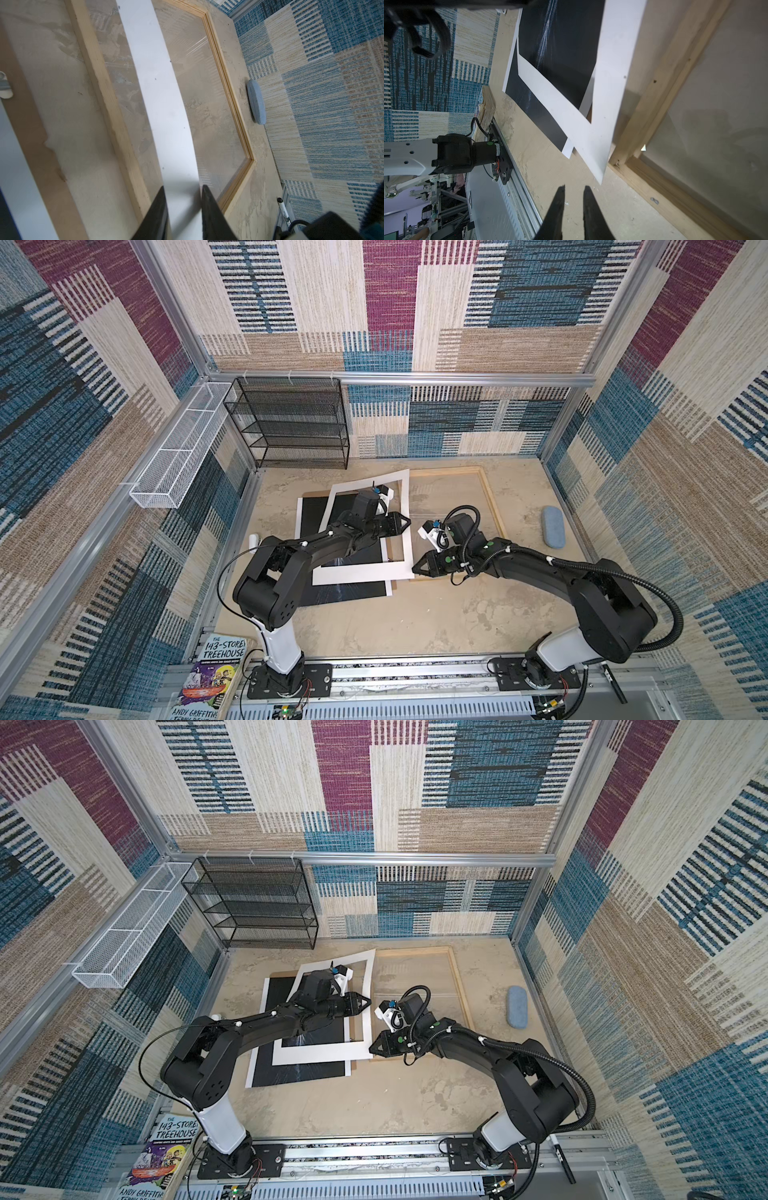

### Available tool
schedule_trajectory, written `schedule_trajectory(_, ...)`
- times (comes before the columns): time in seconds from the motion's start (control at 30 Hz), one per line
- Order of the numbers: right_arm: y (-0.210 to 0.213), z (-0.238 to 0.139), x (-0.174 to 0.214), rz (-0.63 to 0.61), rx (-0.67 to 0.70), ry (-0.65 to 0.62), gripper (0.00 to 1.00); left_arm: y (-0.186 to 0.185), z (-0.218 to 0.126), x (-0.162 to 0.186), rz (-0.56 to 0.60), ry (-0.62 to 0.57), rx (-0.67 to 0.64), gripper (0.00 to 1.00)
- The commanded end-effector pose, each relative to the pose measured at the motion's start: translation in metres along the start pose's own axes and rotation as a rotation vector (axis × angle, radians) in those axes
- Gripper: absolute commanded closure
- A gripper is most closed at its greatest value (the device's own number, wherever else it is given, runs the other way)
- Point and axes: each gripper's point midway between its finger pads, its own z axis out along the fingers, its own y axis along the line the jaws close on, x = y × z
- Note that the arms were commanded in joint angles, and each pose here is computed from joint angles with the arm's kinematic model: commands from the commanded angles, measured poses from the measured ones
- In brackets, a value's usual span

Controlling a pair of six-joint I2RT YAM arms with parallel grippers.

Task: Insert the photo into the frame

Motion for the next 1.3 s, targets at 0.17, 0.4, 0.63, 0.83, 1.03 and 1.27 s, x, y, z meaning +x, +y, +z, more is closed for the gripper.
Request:
schedule_trajectory(0.17, -0.002, -0.013, -0.021, -0.027, 0.054, -0.091, 0.67, -0.009, -0.003, -0.003, 0.019, -0.008, 0.039, 0.72)
schedule_trajectory(0.4, -0.011, -0.063, -0.089, -0.020, 0.072, -0.339, 0.46, -0.010, -0.003, -0.002, 0.017, -0.010, 0.049, 0.72)
schedule_trajectory(0.63, -0.014, -0.059, -0.152, -0.015, 0.017, -0.408, 0.40, -0.012, -0.003, -0.002, 0.016, -0.009, 0.059, 0.72)
schedule_trajectory(0.83, -0.027, -0.032, -0.176, 0.048, -0.033, -0.365, 0.39, -0.014, -0.004, -0.001, 0.016, -0.009, 0.068, 0.72)
schedule_trajectory(1.03, -0.034, -0.016, -0.183, 0.084, -0.063, -0.333, 0.45, -0.014, -0.006, -0.001, 0.023, -0.012, 0.068, 0.73)
schedule_trajectory(1.27, -0.030, -0.007, -0.188, 0.095, -0.127, -0.328, 0.57, -0.013, -0.004, 0.001, 0.015, -0.007, 0.072, 0.73)
